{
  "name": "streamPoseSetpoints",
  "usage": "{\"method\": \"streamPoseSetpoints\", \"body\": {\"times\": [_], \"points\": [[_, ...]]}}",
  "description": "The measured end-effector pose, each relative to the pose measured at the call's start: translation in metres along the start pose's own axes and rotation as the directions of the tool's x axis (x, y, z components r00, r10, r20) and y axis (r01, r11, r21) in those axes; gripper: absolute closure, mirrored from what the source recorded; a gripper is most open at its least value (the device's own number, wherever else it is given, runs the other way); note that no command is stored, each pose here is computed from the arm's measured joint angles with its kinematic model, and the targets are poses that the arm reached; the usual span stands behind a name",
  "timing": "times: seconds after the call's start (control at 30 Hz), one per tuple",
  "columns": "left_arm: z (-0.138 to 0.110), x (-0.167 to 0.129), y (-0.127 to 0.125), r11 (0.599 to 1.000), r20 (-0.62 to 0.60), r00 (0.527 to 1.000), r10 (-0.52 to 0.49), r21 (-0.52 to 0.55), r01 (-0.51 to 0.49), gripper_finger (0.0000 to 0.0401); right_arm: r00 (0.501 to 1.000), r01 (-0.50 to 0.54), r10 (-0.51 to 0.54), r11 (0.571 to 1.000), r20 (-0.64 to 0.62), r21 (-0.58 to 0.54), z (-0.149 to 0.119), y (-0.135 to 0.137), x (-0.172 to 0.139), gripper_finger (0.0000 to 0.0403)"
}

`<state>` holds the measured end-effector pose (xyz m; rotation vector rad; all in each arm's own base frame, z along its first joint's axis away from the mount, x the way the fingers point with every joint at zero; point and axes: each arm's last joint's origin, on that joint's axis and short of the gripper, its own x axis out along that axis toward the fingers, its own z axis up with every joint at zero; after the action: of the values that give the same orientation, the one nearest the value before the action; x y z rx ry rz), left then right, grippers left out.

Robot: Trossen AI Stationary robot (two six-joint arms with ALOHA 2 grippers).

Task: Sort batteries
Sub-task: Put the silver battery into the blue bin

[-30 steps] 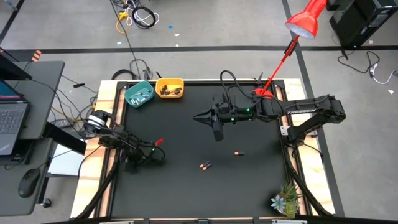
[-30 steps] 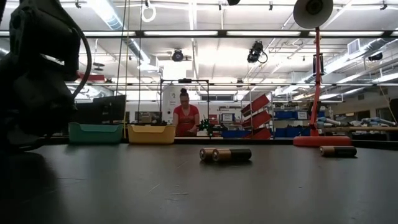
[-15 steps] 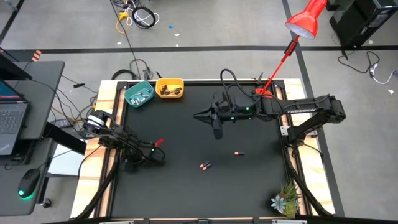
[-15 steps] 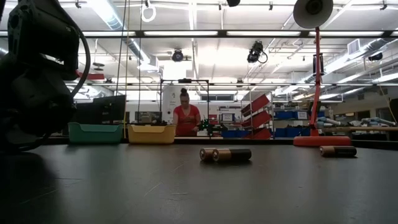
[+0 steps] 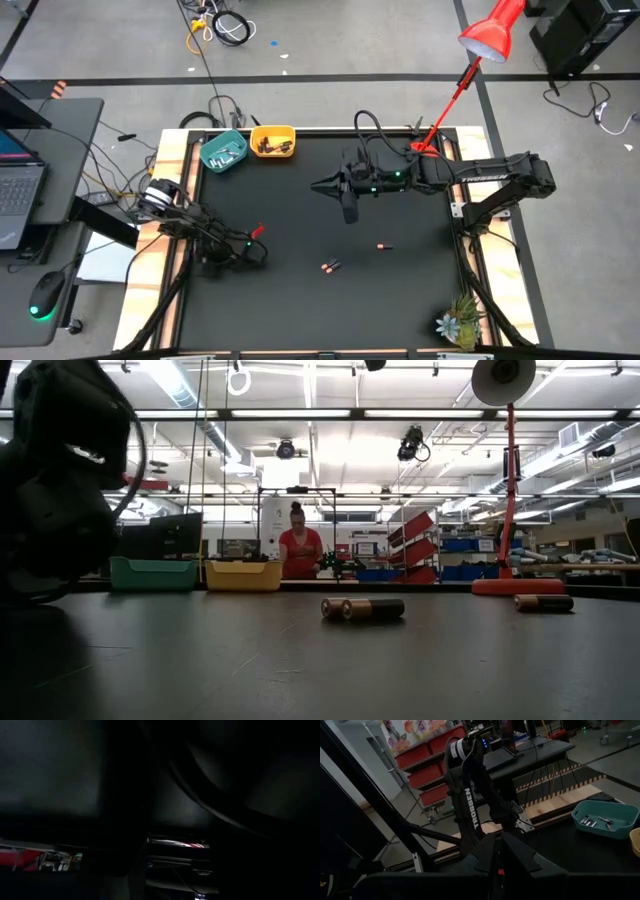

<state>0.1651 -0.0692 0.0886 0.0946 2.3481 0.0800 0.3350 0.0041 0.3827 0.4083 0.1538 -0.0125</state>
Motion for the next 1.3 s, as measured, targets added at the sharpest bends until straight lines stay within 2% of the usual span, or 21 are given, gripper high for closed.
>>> {"method": "streamPoseSetpoints", "body": {"times": [0.03,0.1,0.17,0.27,0.47,0.7,0.83,0.93,1.1,1.3], "points": [[0.002,-0.004,0.0,1.0,0.017,1.0,-0.008,0.004,0.008,0.0236,1.0,0.002,-0.002,1.0,0.0,0.0,0.0,-0.001,0.0,0.0361],[0.006,-0.007,0.002,0.999,0.037,0.999,-0.034,0.002,0.034,0.0343,1.0,-0.002,0.002,1.0,0.0,0.0,0.001,-0.002,0.0,0.0361],[0.007,-0.01,0.003,0.999,0.045,0.998,-0.036,0.004,0.035,0.0388,1.0,0.001,-0.001,1.0,0.005,-0.002,0.002,-0.004,0.0,0.0361],[0.009,-0.012,0.007,0.999,0.049,0.998,-0.05,0.0,0.05,0.0399,1.0,-0.011,0.011,1.0,0.011,-0.005,0.004,-0.006,0.0,0.0361],[0.009,-0.016,0.011,0.998,0.041,0.997,-0.066,-0.02,0.066,0.0391,0.999,-0.037,0.037,0.999,0.002,-0.004,0.005,-0.008,0.0,0.0361],[0.019,-0.042,0.008,0.996,0.139,0.987,-0.081,-0.017,0.084,0.0358,0.999,-0.034,0.034,0.999,0.004,-0.014,0.007,-0.011,0.0,0.0361],[0.019,-0.043,0.008,0.993,0.139,0.984,-0.114,-0.025,0.119,0.0326,0.998,-0.057,0.056,0.998,-0.006,-0.013,0.007,-0.013,0.0,0.0361],[0.016,-0.037,0.012,0.991,0.111,0.986,-0.126,-0.03,0.13,0.0288,0.998,-0.062,0.062,0.998,-0.009,-0.012,0.008,-0.014,-0.001,0.0361],[0.014,-0.036,0.025,0.998,0.071,0.996,-0.051,-0.033,0.053,0.0205,0.998,-0.064,0.064,0.998,-0.011,-0.014,0.008,-0.015,-0.001,0.0361],[0.008,-0.036,0.036,0.997,-0.018,0.997,-0.072,-0.041,0.071,0.0137,0.998,-0.064,0.064,0.998,-0.012,-0.014,0.008,-0.015,-0.001,0.0361]]}}
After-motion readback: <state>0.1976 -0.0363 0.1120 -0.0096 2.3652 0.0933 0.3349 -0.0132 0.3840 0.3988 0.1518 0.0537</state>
